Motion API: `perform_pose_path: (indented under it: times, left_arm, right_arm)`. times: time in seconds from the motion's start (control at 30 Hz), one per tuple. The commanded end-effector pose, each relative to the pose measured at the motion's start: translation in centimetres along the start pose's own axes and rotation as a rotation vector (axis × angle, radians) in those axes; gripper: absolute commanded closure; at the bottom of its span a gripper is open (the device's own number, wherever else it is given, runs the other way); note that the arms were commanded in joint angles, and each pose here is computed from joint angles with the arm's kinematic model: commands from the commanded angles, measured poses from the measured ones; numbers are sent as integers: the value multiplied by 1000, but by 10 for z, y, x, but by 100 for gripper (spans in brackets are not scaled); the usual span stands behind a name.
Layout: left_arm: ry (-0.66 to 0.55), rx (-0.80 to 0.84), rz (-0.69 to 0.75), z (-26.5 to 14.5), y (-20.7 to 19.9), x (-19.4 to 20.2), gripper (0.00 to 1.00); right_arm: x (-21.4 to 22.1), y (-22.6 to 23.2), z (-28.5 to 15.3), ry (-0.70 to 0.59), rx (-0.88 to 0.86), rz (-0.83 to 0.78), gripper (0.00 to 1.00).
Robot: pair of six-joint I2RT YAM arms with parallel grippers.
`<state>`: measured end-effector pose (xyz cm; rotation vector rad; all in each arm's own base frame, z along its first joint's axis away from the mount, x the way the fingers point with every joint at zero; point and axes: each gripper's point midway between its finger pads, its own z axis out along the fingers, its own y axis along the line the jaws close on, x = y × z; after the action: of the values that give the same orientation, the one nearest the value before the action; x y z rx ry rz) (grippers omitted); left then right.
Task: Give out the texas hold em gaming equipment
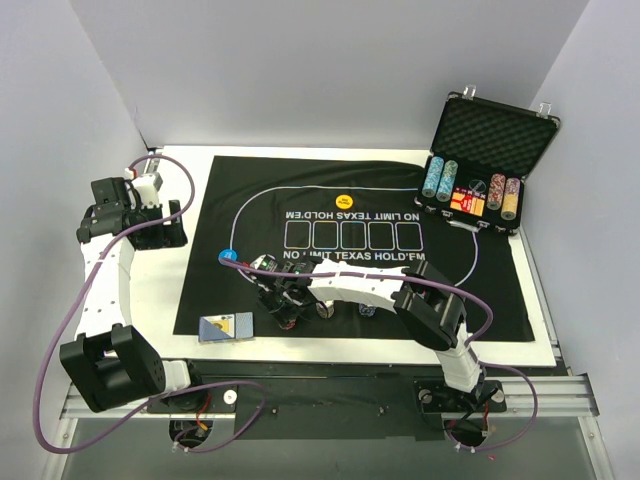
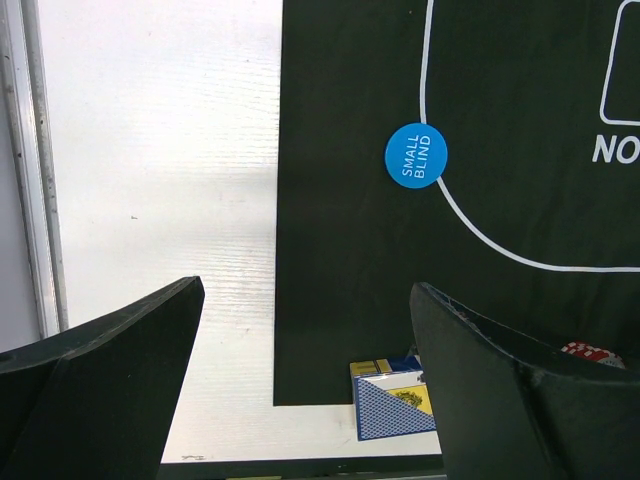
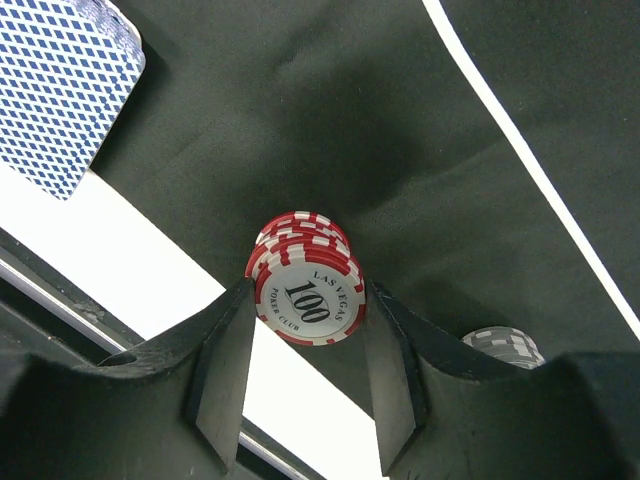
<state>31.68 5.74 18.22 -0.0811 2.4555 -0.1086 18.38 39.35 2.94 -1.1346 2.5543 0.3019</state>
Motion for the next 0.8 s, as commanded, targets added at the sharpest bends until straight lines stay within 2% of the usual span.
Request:
perform_pose_path:
  times: [0.0,0.33,0.63,0.73,0.77]
  left_arm:
    - [-64,-25,21,-16,5,-18,4]
    - [-77,-20,23,-18,5,-23,4]
    - [-85,-5,8,-19,6,-27,4]
    - [-79,2,-5,-17,7,-26,4]
    - [-79,8,-7,-16,6,-26,4]
  right_arm:
    - [7,-2,3,20,26,-12,63]
    - [-19,0,-22,-52,18,-16,79]
    - [-81,-7,-50,-210,16,10,81]
    - [-116,-19,-42,-252,9,58,81]
    - [-117,-23,-28,-233,16,67,81]
